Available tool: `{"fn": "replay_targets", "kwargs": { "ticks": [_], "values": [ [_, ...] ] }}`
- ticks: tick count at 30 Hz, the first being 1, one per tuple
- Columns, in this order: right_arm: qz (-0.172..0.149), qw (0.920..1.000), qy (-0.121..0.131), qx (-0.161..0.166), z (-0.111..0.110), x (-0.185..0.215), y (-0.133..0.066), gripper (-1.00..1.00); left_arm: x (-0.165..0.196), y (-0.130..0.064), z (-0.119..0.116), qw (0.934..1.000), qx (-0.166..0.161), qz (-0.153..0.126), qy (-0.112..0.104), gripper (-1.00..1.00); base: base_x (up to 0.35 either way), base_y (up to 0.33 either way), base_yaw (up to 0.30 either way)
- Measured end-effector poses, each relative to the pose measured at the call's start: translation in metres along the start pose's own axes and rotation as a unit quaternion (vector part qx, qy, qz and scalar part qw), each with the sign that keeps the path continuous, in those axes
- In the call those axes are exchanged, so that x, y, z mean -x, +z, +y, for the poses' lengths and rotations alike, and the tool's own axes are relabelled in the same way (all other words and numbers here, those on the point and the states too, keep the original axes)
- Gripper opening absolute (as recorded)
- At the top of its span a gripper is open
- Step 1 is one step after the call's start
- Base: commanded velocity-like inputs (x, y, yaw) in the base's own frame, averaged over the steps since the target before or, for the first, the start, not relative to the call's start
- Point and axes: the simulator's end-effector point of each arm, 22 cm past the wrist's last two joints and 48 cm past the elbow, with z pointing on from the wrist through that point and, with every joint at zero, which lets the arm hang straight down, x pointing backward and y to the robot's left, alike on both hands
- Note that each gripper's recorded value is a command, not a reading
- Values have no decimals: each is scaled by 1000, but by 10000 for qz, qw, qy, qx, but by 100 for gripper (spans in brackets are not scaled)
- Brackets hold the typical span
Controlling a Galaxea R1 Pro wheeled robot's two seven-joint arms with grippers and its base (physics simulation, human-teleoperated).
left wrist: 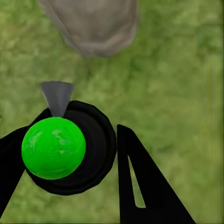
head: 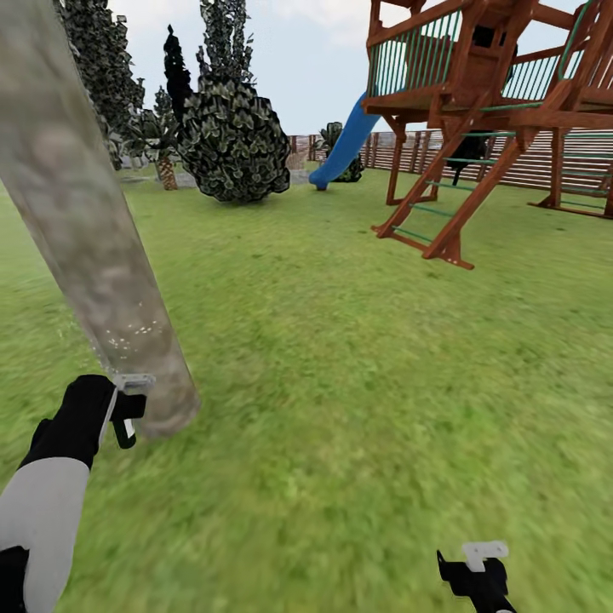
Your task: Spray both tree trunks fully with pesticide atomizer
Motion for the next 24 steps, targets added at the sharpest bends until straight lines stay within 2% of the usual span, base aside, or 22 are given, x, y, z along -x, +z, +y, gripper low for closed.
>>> {"fn": "replay_targets", "kwargs": {
  "ticks": [3,5,8,11,13,15,16,17,23,24],
  "values": [
    [-1,10000,-1,1,0,0,0,100,-27,8,35,9994,288,210,46,-100,243,-172,0],
    [-1,10000,0,0,0,0,0,100,-41,12,50,9987,397,310,66,-100,165,-92,72],
    [-2,10000,3,-4,0,0,0,100,-47,18,45,9990,372,168,183,-100,25,-13,240],
    [-11,10000,4,-18,-2,1,0,100,-49,23,21,9997,166,36,188,-100,28,-6,241],
    [-20,10000,1,-26,-2,2,0,100,-50,24,14,9997,126,12,203,-100,213,-56,69],
    [-21,10000,-2,-19,-2,2,0,100,-54,35,6,9994,65,-142,308,-100,289,-77,11],
    [-20,10000,-3,-19,-2,1,0,100,-67,46,9,9990,224,-102,374,-100,304,-78,2],
    [-23,10000,-1,-25,-2,2,0,100,-70,48,10,9990,268,-88,359,-100,307,-77,1],
    [-20,10000,-1,-16,-1,2,0,100,-74,50,13,9992,299,-73,255,-100,309,-76,3],
    [-20,10000,-2,-16,-1,2,0,100,-75,51,16,9993,309,-68,185,-100,309,-79,120]
  ]
}}
